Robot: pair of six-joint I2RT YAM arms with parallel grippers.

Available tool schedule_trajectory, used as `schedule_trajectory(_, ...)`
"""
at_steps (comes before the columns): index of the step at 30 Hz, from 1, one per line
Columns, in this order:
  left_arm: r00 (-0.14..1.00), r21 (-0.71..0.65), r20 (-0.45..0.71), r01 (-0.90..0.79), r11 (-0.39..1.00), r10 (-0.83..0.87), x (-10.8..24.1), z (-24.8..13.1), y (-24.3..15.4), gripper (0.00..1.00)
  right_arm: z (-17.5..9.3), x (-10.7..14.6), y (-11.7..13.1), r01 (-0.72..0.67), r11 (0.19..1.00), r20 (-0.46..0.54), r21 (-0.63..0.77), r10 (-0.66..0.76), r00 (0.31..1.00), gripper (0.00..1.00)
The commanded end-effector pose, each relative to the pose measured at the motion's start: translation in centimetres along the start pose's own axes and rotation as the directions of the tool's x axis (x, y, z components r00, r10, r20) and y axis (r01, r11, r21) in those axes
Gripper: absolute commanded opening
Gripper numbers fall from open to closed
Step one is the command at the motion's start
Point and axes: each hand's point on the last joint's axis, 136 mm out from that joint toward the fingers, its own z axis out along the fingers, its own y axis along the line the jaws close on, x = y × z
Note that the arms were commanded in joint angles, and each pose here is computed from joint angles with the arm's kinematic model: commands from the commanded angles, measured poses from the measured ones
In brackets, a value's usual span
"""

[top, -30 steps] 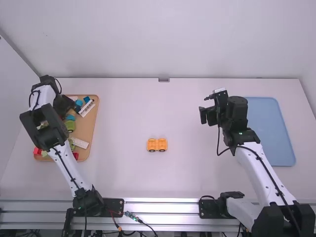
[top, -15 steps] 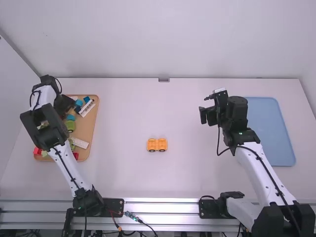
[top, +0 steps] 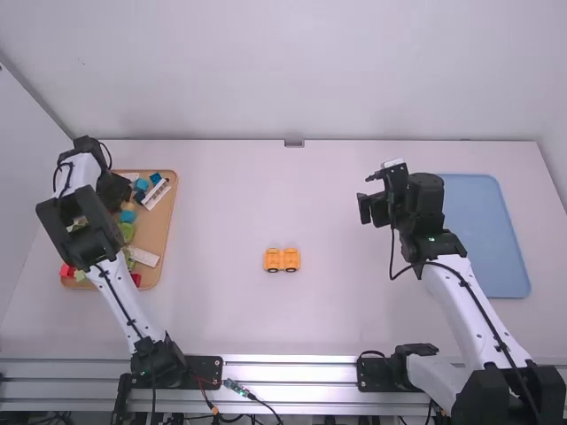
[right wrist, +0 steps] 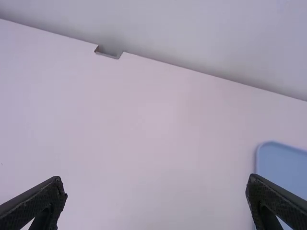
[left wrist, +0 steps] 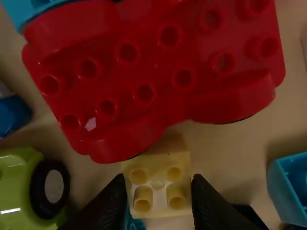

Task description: Assemble lego blocks to make yellow taxi

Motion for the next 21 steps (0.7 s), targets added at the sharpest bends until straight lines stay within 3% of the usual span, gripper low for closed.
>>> schedule_trajectory(1, 1.0, -0.024, -0.01, 0.004, 1.0, -0.004, 0.3, 1.0, 0.5, 0.37, 0.0, 0.1, 0.1, 0.005, 1.0, -0.001, -0.004, -0.005, 1.0, 0.99)
schedule_trajectory(5, 1.0, -0.013, 0.008, 0.004, 1.0, -0.004, 0.0, 1.0, 0.1, 0.4, 0.0, 0.1, 0.1, 0.005, 1.0, -0.002, -0.004, -0.005, 1.0, 0.99)
schedule_trajectory(10, 1.0, -0.023, -0.004, -0.03, 0.999, 0.03, -0.1, 1.0, 0.7, 0.19, 0.0, 0.1, 0.1, 0.005, 1.0, -0.001, -0.005, -0.005, 1.0, 0.99)
schedule_trajectory(12, 1.0, -0.037, 0.007, -0.028, 0.999, 0.028, -0.3, 1.0, 0.9, 0.23, 0.0, 0.1, 0.1, 0.005, 1.0, -0.001, -0.004, -0.005, 1.0, 0.99)
schedule_trajectory(17, 0.997, -0.027, 0.031, -0.064, 0.998, 0.065, -0.6, 1.0, 0.3, 0.47, 0.0, 0.1, 0.1, 0.006, 1.0, -0.001, -0.004, -0.006, 1.0, 0.99)
schedule_trajectory(21, 0.994, -0.022, 0.024, -0.106, 0.994, 0.106, -0.8, 1.1, 0.5, 0.55, 0.0, 0.1, 0.1, 0.005, 1.0, -0.001, -0.005, -0.005, 1.0, 0.99)
